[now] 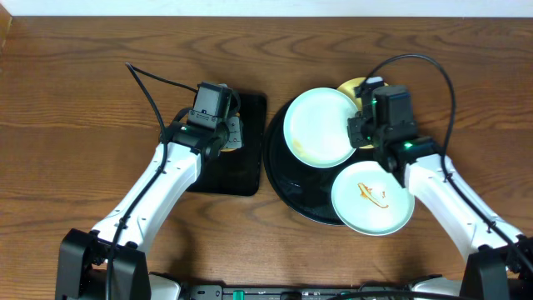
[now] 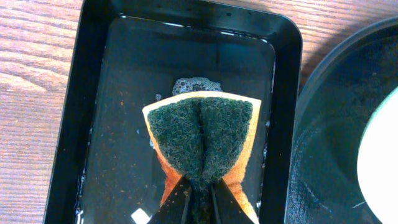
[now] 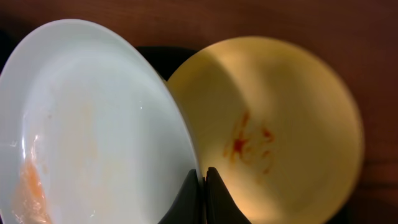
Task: Clean dirty plates on tray and stack at the side
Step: 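Grasp the cleaned pale green plate rim with the right gripper, then place the pale green plate on the table right of the tray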
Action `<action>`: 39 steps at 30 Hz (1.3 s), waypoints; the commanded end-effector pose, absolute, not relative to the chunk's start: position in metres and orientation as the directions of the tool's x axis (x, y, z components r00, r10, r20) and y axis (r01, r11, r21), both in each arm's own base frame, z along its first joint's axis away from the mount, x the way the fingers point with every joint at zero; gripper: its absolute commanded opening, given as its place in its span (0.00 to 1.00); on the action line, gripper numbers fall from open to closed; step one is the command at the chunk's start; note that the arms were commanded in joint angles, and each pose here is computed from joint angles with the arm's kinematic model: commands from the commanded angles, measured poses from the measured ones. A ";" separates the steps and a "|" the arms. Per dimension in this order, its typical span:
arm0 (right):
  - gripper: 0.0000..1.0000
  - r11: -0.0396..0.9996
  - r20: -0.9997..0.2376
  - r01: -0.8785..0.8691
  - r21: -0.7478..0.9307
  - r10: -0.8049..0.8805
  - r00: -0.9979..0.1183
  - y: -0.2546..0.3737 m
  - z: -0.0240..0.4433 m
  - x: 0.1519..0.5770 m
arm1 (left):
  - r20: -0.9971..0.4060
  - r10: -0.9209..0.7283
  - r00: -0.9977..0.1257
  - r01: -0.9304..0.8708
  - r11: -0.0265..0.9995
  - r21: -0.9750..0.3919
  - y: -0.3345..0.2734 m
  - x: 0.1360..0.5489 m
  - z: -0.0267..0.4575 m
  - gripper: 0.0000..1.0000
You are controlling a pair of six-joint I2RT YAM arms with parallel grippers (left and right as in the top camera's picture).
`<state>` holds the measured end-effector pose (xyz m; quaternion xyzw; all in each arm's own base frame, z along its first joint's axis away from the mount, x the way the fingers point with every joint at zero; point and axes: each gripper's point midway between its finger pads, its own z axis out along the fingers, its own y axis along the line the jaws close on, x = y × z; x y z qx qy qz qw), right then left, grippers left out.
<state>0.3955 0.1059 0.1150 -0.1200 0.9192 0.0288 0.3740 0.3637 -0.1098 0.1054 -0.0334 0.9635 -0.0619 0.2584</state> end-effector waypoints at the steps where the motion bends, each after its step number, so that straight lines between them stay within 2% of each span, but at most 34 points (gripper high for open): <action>1: 0.01 0.941 -0.724 -0.234 -0.244 -0.337 -0.602 0.105 0.146 0.400 | -0.492 -0.081 -0.867 -0.025 0.993 -0.119 -0.107 0.363 0.103 0.10; 5: 0.01 0.878 -0.696 -0.248 -0.409 -0.476 -0.537 0.122 0.160 0.392 | -0.492 -0.080 -0.867 -0.025 0.993 -0.119 -0.107 0.363 0.103 0.10; 11: 0.01 0.758 -0.643 -0.170 -0.630 -0.632 -0.432 0.147 0.192 0.383 | -0.492 -0.080 -0.867 -0.025 0.993 -0.119 -0.107 0.363 0.103 0.10; 15: 0.01 0.744 -0.652 -0.149 -0.652 -0.649 -0.392 0.159 0.203 0.380 | -0.492 -0.081 -0.867 -0.025 0.993 -0.119 -0.107 0.363 0.103 0.10; 25: 0.01 0.751 -0.660 -0.138 -0.645 -0.639 -0.395 0.157 0.203 0.381 | -0.492 -0.080 -0.867 -0.025 0.993 -0.119 -0.107 0.363 0.103 0.10; 28: 0.01 0.815 -0.724 -0.038 -0.578 -0.533 -0.437 0.138 0.204 0.386 | -0.492 -0.081 -0.867 -0.025 0.993 -0.119 -0.107 0.363 0.103 0.10; 34: 0.01 0.926 -0.824 0.171 -0.337 -0.203 -0.529 0.068 0.188 0.404 | -0.492 -0.081 -0.867 -0.025 0.993 -0.119 -0.107 0.363 0.103 0.10; 39: 0.01 0.941 -0.832 0.316 -0.123 0.076 -0.550 -0.001 0.174 0.415 | -0.492 -0.081 -0.867 -0.025 0.993 -0.119 -0.107 0.363 0.103 0.10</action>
